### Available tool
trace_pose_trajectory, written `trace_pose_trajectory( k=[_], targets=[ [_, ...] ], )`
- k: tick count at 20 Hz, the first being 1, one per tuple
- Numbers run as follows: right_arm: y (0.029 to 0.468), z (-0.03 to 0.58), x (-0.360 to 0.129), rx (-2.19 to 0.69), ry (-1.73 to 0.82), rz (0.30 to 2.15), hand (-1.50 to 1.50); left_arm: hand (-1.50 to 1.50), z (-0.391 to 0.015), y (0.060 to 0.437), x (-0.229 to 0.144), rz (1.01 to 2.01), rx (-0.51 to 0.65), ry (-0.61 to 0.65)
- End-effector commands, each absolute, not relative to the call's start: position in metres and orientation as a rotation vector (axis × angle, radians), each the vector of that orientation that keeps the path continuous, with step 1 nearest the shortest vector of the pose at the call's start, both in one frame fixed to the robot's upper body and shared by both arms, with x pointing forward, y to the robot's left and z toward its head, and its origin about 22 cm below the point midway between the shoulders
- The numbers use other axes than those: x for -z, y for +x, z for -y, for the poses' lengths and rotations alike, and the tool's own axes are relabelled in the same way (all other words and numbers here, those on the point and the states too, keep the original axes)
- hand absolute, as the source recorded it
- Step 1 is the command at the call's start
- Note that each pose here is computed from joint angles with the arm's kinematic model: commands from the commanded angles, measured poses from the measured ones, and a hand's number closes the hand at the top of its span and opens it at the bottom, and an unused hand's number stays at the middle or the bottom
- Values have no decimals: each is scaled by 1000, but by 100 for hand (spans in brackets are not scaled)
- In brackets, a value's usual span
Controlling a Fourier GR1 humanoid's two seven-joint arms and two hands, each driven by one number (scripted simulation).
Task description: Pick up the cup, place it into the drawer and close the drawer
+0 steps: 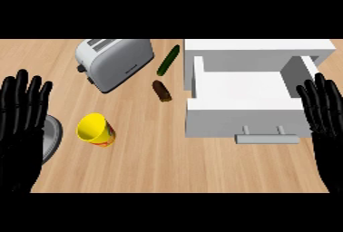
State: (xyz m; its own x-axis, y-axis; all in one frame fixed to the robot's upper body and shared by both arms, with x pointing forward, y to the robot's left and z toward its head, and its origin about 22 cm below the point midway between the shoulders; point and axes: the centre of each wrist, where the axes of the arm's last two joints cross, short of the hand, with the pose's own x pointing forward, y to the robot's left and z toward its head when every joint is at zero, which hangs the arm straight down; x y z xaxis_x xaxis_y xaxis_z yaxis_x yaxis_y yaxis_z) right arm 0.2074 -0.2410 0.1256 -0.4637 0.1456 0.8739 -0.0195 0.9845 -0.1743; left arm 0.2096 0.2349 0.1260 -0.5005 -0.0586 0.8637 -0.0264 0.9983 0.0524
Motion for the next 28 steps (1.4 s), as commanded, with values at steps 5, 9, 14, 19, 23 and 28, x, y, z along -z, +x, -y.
trace_pose_trajectory(
  k=[5,9,14,19,23,28],
  targets=[
    [223,223,-137,-111,-52,2129,-150,-150,-282,196,-127,2096,122,51],
    [223,234,-125,-242,60,1967,-150,-150,-283,213,-101,1884,-189,-47],
    [231,247,-121,-226,75,1946,-150,-150,-293,237,-70,1860,-201,-35],
    [243,237,-126,-234,94,1965,-150,-150,-306,232,-49,1804,-217,59],
    [264,236,-133,-270,66,1983,-150,-150,-313,250,-25,1747,-181,67],
    [259,245,-118,-239,40,1993,-150,-150,-315,236,16,1696,-215,105]
  ],
)
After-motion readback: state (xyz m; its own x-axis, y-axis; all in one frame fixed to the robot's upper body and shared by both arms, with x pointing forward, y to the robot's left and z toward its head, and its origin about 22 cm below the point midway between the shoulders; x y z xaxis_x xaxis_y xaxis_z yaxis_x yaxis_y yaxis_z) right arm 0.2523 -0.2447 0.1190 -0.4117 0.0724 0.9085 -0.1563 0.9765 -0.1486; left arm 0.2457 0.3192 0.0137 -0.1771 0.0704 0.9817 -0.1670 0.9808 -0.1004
